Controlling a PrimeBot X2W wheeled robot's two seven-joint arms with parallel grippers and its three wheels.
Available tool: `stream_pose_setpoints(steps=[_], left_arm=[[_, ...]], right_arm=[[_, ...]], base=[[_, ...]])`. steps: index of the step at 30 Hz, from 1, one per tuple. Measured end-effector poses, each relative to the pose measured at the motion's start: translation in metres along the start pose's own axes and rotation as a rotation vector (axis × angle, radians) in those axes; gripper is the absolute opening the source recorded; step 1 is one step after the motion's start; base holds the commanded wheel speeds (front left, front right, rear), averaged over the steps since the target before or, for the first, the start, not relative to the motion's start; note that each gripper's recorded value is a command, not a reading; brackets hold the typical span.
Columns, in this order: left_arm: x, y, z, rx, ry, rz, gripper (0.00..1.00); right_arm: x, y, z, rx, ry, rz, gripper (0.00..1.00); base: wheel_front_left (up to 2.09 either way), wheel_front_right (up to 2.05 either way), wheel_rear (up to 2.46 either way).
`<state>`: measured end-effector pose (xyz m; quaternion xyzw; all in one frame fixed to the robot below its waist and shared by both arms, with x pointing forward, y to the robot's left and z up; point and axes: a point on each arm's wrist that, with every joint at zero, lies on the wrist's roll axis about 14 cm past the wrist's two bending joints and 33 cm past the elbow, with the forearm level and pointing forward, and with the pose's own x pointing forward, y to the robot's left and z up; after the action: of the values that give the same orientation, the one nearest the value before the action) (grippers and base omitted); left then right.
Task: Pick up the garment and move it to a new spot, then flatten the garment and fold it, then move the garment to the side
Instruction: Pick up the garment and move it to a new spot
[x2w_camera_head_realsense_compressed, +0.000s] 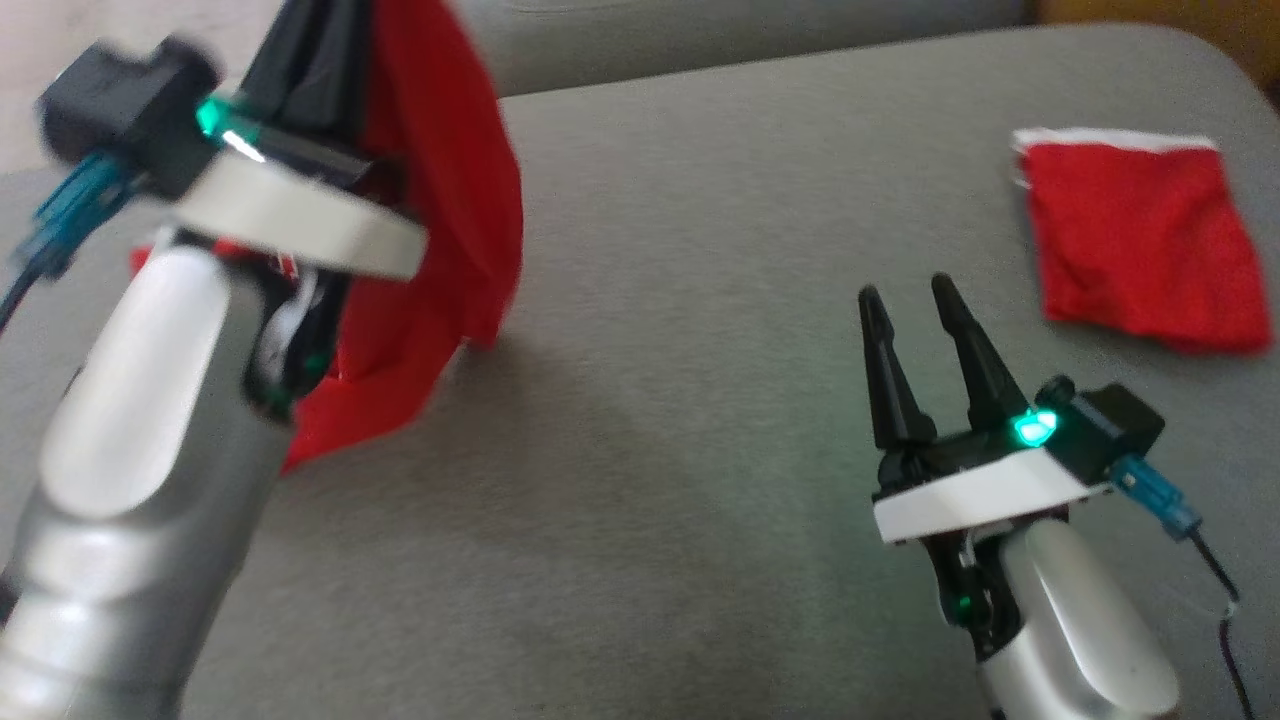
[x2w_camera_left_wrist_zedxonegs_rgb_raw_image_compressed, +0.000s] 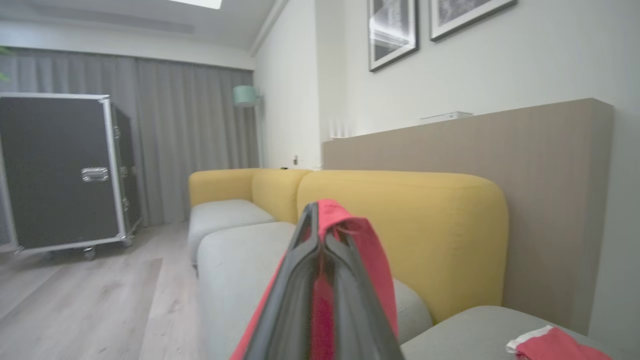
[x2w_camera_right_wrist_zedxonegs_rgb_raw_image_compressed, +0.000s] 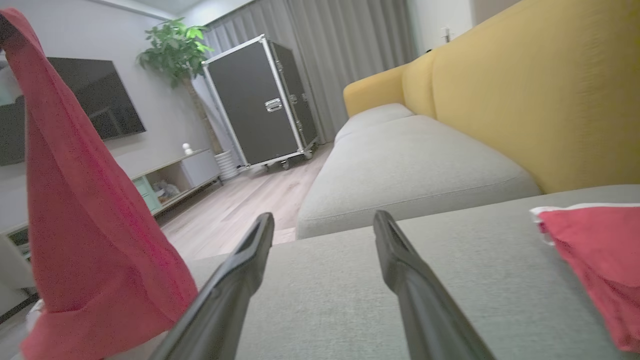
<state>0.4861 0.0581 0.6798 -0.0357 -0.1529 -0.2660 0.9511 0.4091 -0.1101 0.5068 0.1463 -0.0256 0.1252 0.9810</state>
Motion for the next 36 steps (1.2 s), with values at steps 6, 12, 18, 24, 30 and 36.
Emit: stream_pose_setpoints(steps=[6, 12, 18, 24, 30, 36], left_arm=[[0.055, -0.075, -0.004, -0.010, -0.054, -0.213, 0.00], [0.083, -0.128, -0.034, -0.098, -0.050, -0.332, 0.00], [0.086, -0.149, -0.076, -0.137, -0.005, -0.370, 1.00], [0.068, -0.145, -0.106, -0.109, 0.072, -0.362, 1.00], [0.029, -0.099, -0.138, -0.109, 0.175, -0.228, 1.00], [-0.026, -0.052, -0.155, -0.059, 0.278, -0.125, 1.00]], right_arm=[[-0.008, -0.028, 0.023, 0.014, -0.061, -0.083, 1.00], [-0.019, -0.054, 0.026, 0.014, -0.067, -0.164, 1.00], [-0.019, -0.066, 0.019, 0.013, -0.049, -0.197, 1.00], [-0.010, -0.058, 0.017, 0.014, -0.047, -0.168, 1.00], [-0.001, -0.048, 0.013, 0.004, -0.041, -0.130, 1.00], [0.002, -0.030, 0.003, 0.006, -0.014, -0.084, 1.00]], base=[[0.00, 0.00, 0.00], [0.00, 0.00, 0.00], [0.00, 0.00, 0.00], [0.00, 0.00, 0.00], [0.00, 0.00, 0.00], [0.00, 0.00, 0.00]])
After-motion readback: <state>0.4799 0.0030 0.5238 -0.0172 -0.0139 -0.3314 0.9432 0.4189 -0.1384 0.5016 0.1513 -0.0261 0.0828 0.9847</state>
